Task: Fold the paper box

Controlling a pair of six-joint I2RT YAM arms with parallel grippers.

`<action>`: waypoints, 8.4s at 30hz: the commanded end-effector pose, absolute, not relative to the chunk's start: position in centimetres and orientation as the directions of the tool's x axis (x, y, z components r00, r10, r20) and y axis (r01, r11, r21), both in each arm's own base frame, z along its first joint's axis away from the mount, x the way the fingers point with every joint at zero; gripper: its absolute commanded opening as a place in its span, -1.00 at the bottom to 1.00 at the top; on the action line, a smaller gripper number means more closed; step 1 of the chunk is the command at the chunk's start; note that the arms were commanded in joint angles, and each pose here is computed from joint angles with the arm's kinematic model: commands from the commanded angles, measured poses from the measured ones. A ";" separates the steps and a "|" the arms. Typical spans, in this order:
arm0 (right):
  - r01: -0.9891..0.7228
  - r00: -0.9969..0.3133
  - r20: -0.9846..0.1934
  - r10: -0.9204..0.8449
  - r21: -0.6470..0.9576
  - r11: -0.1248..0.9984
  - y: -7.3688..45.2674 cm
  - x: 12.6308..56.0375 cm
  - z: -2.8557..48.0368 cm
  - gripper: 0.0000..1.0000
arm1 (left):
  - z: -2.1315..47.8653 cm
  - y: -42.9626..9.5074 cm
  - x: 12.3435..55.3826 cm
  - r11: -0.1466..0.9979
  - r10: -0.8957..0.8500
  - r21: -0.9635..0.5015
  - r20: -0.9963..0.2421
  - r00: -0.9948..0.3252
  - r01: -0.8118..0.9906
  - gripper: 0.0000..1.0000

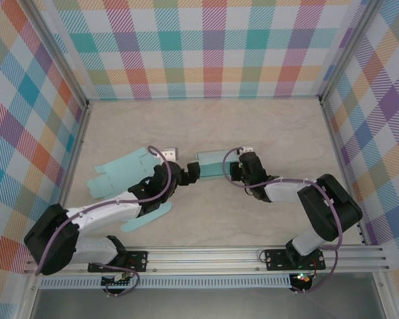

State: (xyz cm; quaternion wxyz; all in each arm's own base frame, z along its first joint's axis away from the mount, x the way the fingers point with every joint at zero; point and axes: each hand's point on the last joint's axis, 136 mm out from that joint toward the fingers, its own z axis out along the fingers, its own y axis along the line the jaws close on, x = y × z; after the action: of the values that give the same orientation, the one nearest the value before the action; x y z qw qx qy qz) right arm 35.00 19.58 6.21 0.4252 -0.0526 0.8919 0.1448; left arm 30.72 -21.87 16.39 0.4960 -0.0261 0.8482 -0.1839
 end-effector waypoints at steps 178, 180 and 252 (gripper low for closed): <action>0.139 -0.947 0.028 0.321 0.934 0.330 20.8 33.7 12.9 -0.37 | 22.2 -22.2 37.1 0.865 -0.106 -0.282 -0.911 -0.399 0.414 0.69; 0.168 -0.946 0.065 0.316 0.935 0.312 20.1 33.3 13.6 -0.37 | 22.7 -23.3 35.4 0.811 -0.025 -0.196 -0.953 -0.302 0.552 0.75; 0.277 -0.918 0.066 0.391 0.813 0.512 14.0 30.9 13.6 0.74 | 10.4 -27.8 25.8 0.179 0.877 0.178 -0.474 -0.075 0.968 -0.18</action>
State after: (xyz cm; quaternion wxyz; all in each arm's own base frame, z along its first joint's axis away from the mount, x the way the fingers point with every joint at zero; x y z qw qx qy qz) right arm 30.74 15.32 12.11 0.0114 0.2175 0.8436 0.4908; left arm 27.01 -28.89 11.41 0.3108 0.6346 0.7046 -0.0650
